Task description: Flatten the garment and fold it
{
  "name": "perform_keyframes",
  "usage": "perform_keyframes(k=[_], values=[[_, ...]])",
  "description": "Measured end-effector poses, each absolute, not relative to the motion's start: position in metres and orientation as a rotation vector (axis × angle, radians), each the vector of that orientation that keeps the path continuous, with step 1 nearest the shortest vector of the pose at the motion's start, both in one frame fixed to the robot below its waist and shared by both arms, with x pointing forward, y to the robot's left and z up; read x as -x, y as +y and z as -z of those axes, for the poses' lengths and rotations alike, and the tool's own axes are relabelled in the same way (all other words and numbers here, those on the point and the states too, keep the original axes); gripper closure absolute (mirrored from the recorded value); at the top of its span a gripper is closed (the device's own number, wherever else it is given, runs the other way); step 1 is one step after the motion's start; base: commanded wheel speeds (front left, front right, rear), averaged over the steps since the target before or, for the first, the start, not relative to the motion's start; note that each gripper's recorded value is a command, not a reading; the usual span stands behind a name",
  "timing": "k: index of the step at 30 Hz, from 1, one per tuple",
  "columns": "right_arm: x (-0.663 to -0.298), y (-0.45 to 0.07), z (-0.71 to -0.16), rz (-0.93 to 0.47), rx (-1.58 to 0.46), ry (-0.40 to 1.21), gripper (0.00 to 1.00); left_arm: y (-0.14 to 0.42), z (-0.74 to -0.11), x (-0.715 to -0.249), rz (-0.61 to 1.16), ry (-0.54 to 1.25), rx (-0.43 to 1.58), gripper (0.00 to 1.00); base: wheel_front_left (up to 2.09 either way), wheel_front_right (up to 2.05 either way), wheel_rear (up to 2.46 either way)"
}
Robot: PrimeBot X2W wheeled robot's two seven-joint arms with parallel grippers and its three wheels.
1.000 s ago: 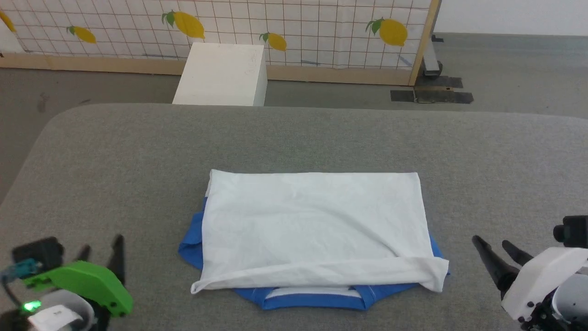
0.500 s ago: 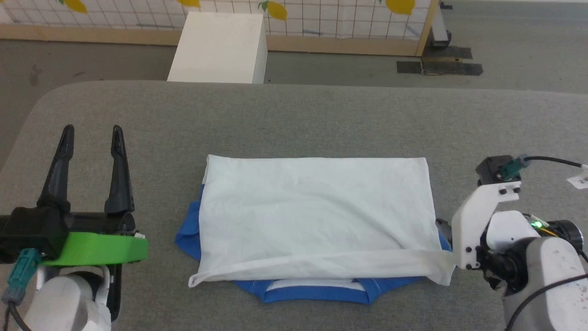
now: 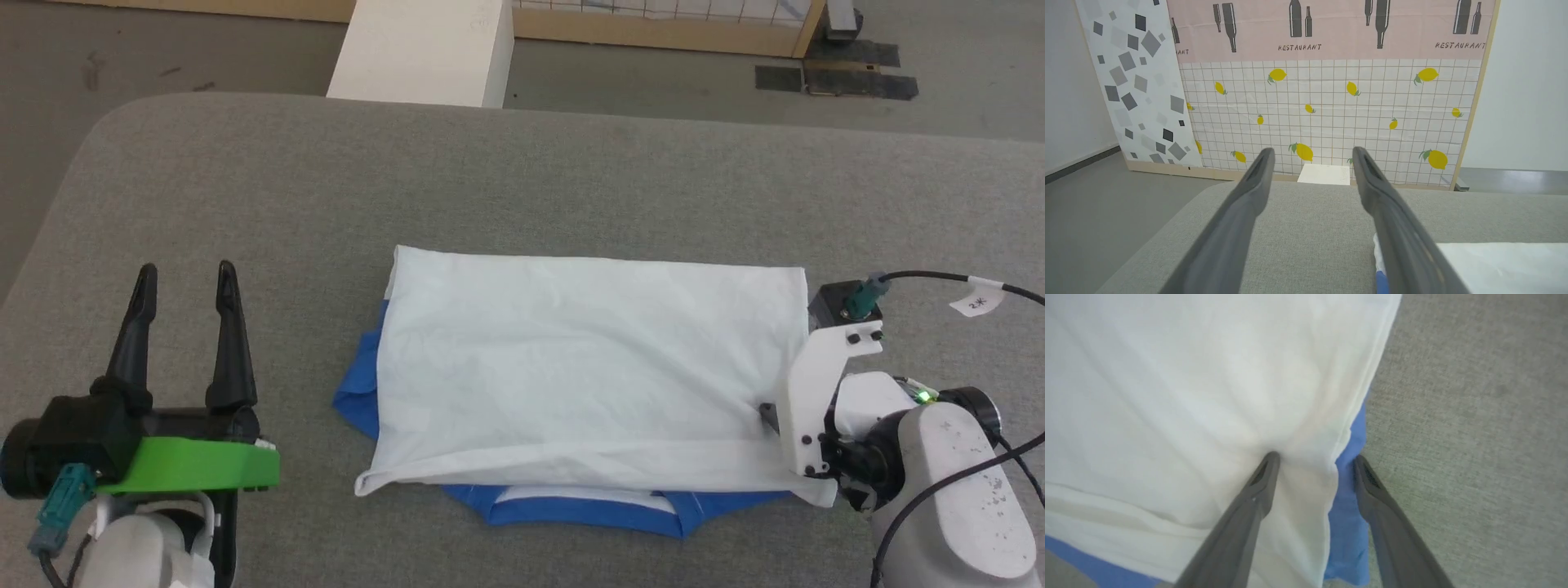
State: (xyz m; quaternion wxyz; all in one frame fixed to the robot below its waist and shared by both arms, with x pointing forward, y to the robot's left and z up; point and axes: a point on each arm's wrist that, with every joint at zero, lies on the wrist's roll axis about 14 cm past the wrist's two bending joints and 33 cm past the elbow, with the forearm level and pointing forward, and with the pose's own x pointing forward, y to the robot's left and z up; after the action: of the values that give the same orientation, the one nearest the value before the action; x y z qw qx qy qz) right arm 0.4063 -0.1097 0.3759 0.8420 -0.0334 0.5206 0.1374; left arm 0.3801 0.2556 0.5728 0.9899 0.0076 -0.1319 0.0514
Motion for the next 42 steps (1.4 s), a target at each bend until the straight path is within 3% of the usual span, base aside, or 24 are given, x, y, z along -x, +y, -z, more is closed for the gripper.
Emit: perform_keyframes(k=[2, 10, 16, 27, 42], values=[[-0.407, -0.115, -0.379, -0.274, 0.058, 1.094, 1.0, 0.256, -0.571, -0.378, -0.106, -0.261, -0.005, 0.0, 0.0, 0.0, 0.0], [-0.401, -0.218, -0.395, -0.015, 0.091, 1.091, 1.0, 0.253, -0.576, -0.373, -0.105, -0.287, 0.0, 0.0, 0.0, 0.0, 0.0], [-0.401, -0.228, -0.418, 0.009, 0.109, 1.04, 1.0, 0.258, -0.562, -0.363, -0.126, -0.245, 0.008, 0.0, 0.0, 0.0, 0.0], [-0.401, -0.161, -0.499, -0.236, 0.263, 0.826, 1.0, 0.261, -0.559, -0.346, -0.144, -0.238, 0.005, 0.0, 0.0, 0.0, 0.0], [-0.402, -0.011, -0.487, -0.665, 0.378, 0.799, 1.0, 0.273, -0.549, -0.333, -0.183, -0.202, 0.007, 0.0, 0.0, 0.0, 0.0]])
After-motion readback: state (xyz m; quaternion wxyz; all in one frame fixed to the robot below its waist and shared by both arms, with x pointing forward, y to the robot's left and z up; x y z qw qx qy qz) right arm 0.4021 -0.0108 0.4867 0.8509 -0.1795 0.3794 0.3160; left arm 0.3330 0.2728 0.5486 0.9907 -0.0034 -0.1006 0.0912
